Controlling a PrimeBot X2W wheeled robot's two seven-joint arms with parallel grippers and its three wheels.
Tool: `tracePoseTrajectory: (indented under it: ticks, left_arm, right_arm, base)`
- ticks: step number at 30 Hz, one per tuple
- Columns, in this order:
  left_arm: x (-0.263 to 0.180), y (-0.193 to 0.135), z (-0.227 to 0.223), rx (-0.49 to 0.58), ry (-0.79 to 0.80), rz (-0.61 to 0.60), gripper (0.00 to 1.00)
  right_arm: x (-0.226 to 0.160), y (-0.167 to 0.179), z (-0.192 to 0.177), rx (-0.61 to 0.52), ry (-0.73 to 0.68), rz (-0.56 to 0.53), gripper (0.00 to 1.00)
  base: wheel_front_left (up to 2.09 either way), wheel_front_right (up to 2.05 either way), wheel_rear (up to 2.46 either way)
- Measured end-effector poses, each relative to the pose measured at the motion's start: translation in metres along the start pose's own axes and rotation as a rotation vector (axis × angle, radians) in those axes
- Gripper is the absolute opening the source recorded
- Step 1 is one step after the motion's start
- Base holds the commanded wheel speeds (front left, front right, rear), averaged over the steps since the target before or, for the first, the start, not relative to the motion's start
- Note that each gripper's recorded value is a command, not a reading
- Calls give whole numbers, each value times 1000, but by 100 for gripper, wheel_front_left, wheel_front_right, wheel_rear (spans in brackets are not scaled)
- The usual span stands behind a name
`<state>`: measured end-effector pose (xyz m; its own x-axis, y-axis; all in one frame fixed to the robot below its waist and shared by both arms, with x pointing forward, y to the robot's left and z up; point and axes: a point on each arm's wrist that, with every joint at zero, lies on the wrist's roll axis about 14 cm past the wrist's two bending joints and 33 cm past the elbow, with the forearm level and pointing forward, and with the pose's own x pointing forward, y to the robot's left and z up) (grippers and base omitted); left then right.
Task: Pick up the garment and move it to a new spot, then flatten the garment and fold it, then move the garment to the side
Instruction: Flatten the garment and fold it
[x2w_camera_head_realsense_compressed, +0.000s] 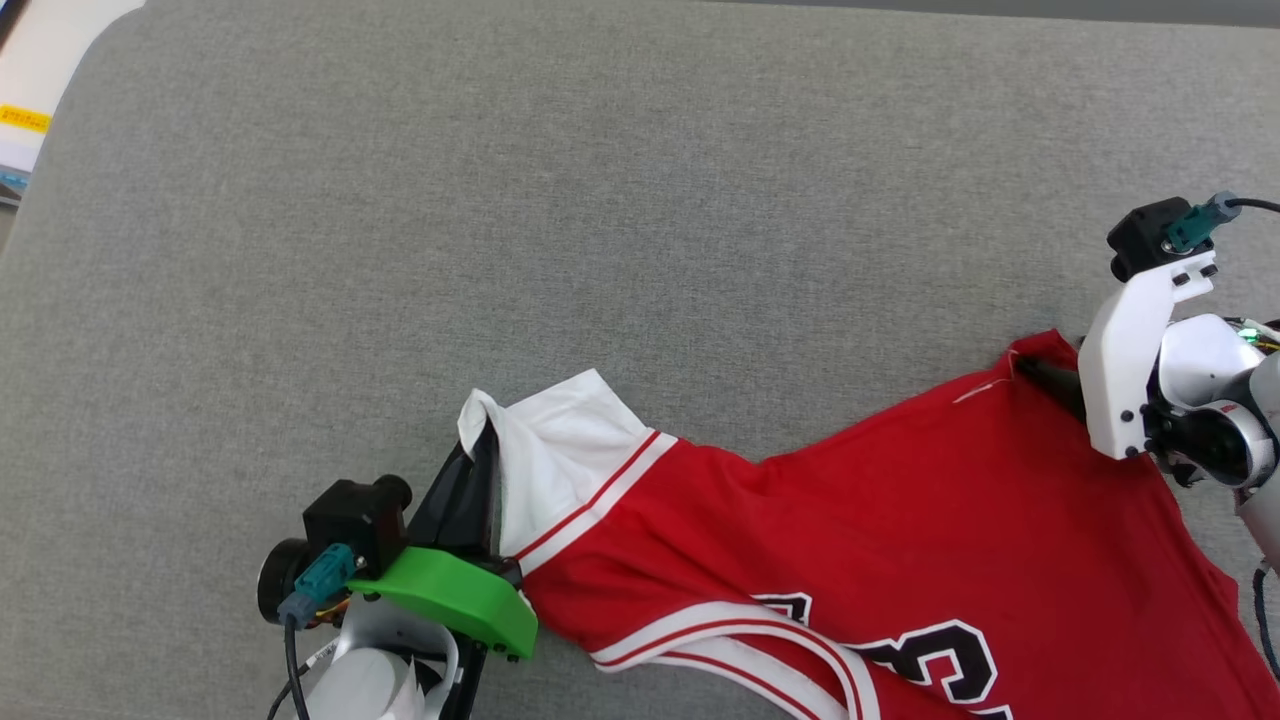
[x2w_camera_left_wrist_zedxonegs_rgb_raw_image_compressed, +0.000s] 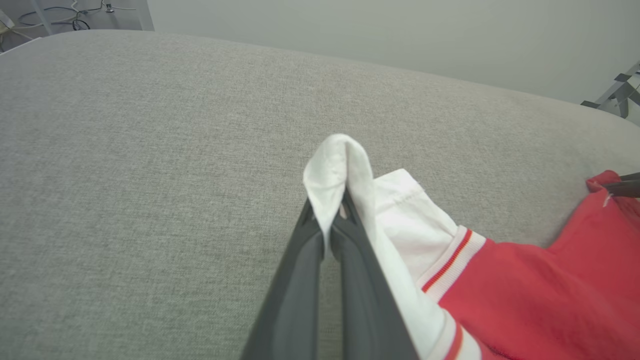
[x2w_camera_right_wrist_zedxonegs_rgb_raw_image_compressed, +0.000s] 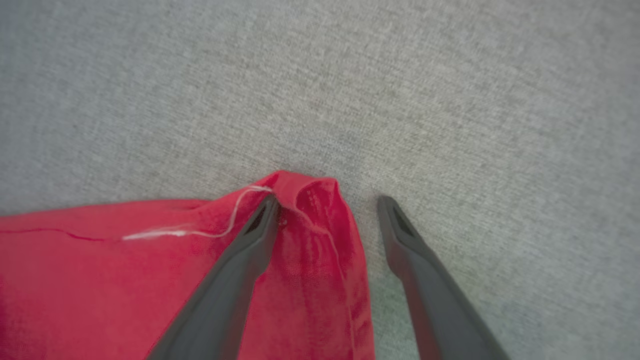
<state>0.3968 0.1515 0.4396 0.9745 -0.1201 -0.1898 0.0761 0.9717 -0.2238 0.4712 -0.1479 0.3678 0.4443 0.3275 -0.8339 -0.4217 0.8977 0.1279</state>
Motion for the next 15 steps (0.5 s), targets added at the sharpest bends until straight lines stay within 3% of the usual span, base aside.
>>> tracePoseTrajectory:
  ticks: [2,3,5,10,15]
  left_arm:
    - [0,3,-3,-2,4,10,0]
    - [-1,5,-5,-2,10,15,0]
    - [-2,9,-9,-1,22,26,0]
    - [-4,8,-8,-3,16,26,0]
    - [-5,9,0,6,-6,25,0]
  right_arm:
    - [6,2,-9,-7,61,17,100]
    - [8,3,-11,-8,81,26,85]
    - [10,5,-13,-10,112,40,0]
    - [7,15,-16,2,134,76,0]
    - [-4,13,5,40,6,75,0]
  base:
    - [0,0,0]
    - [0,0,0]
    - [0,0,0]
    - [0,0,0]
    - [0,0,0]
